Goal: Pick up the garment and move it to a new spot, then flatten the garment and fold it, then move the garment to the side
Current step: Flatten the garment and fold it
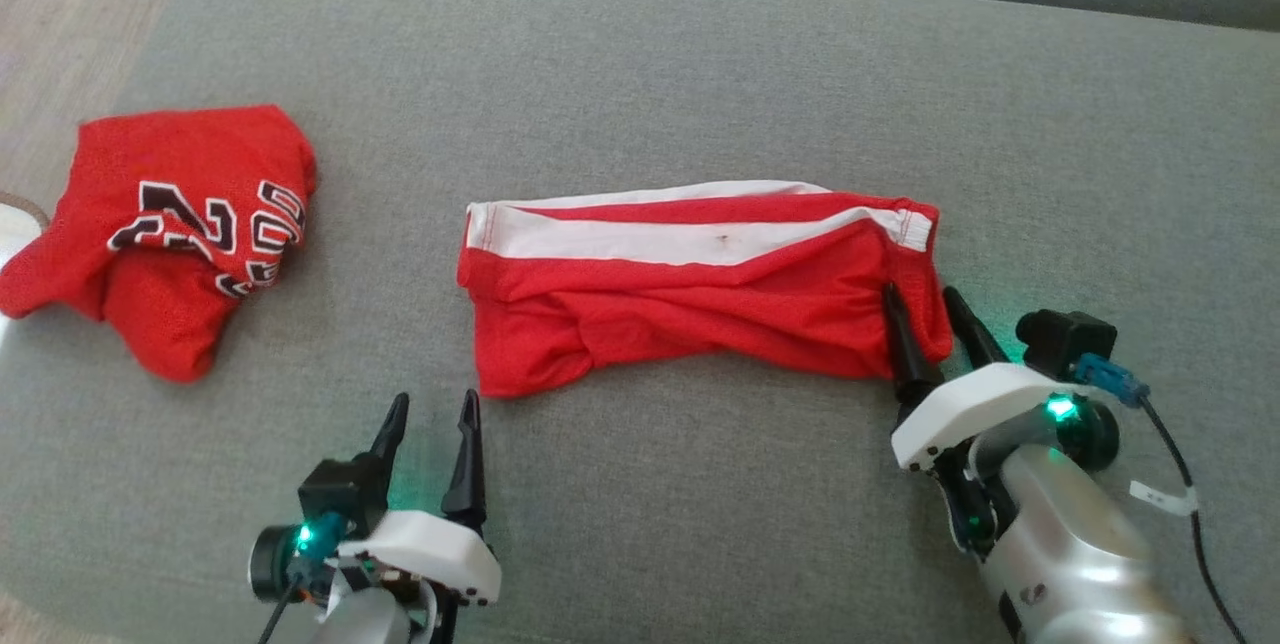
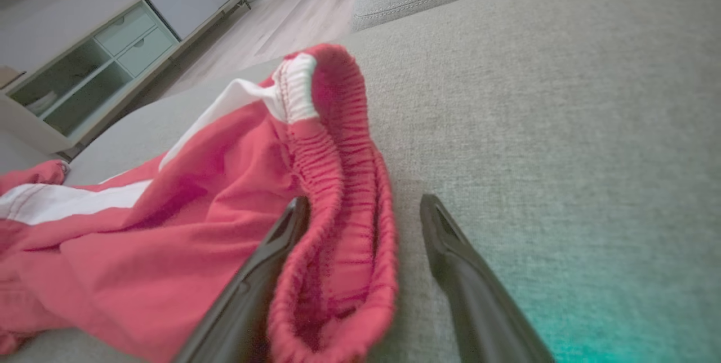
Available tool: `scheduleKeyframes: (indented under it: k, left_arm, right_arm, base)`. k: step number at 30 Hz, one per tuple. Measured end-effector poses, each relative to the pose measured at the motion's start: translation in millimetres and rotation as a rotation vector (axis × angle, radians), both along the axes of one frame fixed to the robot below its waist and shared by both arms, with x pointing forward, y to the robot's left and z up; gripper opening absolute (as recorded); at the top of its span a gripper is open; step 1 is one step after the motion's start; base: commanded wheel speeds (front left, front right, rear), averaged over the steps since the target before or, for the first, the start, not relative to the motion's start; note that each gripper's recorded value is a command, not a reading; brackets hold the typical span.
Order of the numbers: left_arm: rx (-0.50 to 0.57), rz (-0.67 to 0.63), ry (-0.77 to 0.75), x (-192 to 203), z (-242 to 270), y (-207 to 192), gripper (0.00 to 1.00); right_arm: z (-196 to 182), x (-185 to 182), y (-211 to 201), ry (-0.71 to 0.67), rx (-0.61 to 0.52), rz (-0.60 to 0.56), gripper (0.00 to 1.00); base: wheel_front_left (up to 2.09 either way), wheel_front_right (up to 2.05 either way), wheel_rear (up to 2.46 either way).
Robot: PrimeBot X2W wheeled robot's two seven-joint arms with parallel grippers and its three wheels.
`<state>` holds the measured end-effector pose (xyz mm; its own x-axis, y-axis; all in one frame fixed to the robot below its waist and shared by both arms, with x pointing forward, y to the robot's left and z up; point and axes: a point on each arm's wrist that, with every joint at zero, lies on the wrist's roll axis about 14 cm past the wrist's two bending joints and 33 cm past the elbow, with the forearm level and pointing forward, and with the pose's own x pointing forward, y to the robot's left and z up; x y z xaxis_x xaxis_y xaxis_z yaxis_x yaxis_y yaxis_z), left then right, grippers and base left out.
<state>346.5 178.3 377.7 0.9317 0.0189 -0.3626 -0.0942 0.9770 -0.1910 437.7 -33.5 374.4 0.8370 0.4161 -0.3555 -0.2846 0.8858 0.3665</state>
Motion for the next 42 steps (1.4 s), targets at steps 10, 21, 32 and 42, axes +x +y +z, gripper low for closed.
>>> scheduleKeyframes:
  k: [10, 21, 32, 42]
  left_arm:
    - [0.009, -0.036, -0.019, 5, 5, -11, 1.0]
    - [-0.009, -0.12, -0.006, -14, 0, -36, 1.0]
    - [-0.023, -0.157, -0.001, -26, -1, -50, 1.0]
    - [-0.01, -0.021, 0.023, -48, -6, -12, 1.0]
  right_arm:
    - [8, -3, -14, 0.02, 0.088, -0.1, 0.0]
    - [10, -29, -102, -0.001, 0.084, -0.368, 0.0]
    - [77, -21, -23, -0.129, 0.245, -0.134, 0.0]
    - [86, -31, 87, -0.098, 0.283, 0.191, 0.0]
  base:
    - [0.0, 0.0, 0.0]
    - [0.0, 0.0, 0.0]
    - [0.0, 0.0, 0.0]
    - [0.0, 0.0, 0.0]
